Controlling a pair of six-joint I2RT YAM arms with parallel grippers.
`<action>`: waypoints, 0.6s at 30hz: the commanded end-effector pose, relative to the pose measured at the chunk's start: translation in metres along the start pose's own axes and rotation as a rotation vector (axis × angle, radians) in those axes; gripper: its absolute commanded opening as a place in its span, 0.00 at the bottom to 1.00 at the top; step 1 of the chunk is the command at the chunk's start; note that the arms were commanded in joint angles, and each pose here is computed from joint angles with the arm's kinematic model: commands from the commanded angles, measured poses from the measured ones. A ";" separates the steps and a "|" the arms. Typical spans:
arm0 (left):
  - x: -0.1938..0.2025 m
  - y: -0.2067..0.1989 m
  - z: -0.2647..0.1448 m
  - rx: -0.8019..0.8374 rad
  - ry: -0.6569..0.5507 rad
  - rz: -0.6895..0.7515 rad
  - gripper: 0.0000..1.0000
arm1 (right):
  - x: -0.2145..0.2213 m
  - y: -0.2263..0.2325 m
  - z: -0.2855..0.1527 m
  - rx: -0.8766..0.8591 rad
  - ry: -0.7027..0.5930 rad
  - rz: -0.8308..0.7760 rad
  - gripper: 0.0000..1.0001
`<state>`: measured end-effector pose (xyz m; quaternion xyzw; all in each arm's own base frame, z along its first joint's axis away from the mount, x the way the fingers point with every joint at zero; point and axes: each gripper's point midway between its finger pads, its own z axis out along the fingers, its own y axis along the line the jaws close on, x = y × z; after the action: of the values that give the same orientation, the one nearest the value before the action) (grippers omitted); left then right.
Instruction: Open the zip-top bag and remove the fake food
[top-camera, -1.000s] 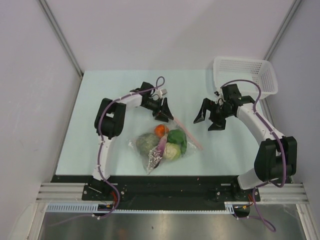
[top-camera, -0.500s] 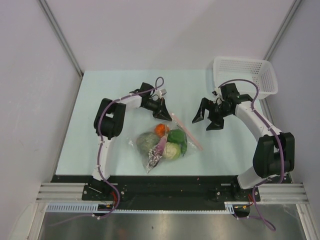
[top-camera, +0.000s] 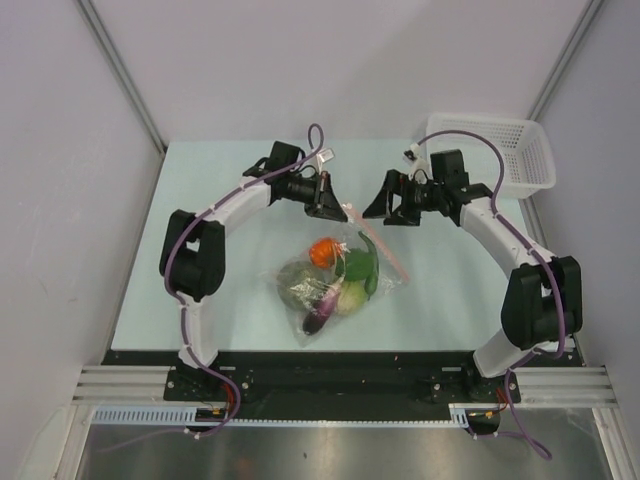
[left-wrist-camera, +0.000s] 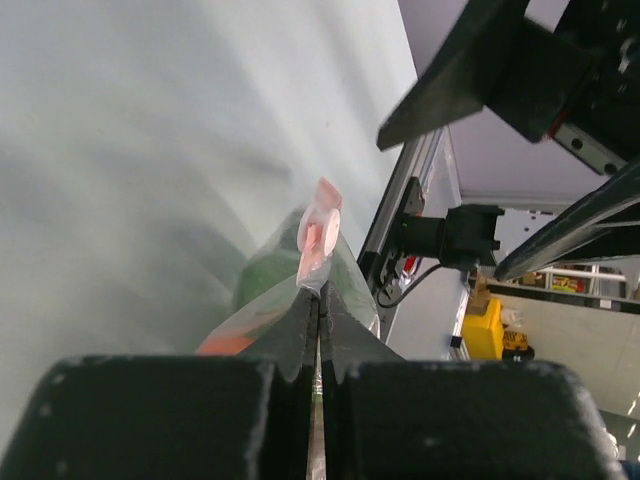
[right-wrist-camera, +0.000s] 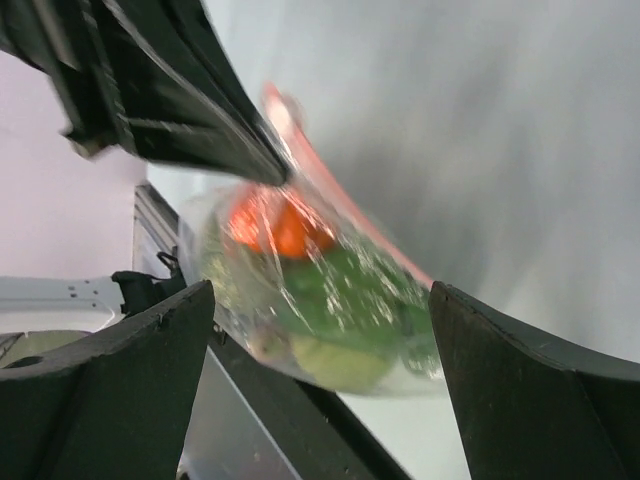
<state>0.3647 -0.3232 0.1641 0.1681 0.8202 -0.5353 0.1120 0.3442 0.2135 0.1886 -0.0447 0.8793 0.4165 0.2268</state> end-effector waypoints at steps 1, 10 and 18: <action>0.014 -0.032 -0.010 0.044 0.010 0.094 0.00 | -0.048 0.050 0.006 -0.207 -0.154 -0.200 0.93; 0.017 -0.051 -0.023 0.050 0.003 0.154 0.00 | -0.044 0.064 0.035 -0.401 -0.117 -0.272 0.83; 0.023 -0.051 -0.024 0.057 0.027 0.168 0.00 | -0.030 0.060 0.047 -0.529 -0.054 -0.269 0.65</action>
<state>0.3339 -0.3182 0.1789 0.2067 0.8135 -0.5310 0.1167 0.3752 0.2772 0.2078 -0.1671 0.7614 0.5601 0.2804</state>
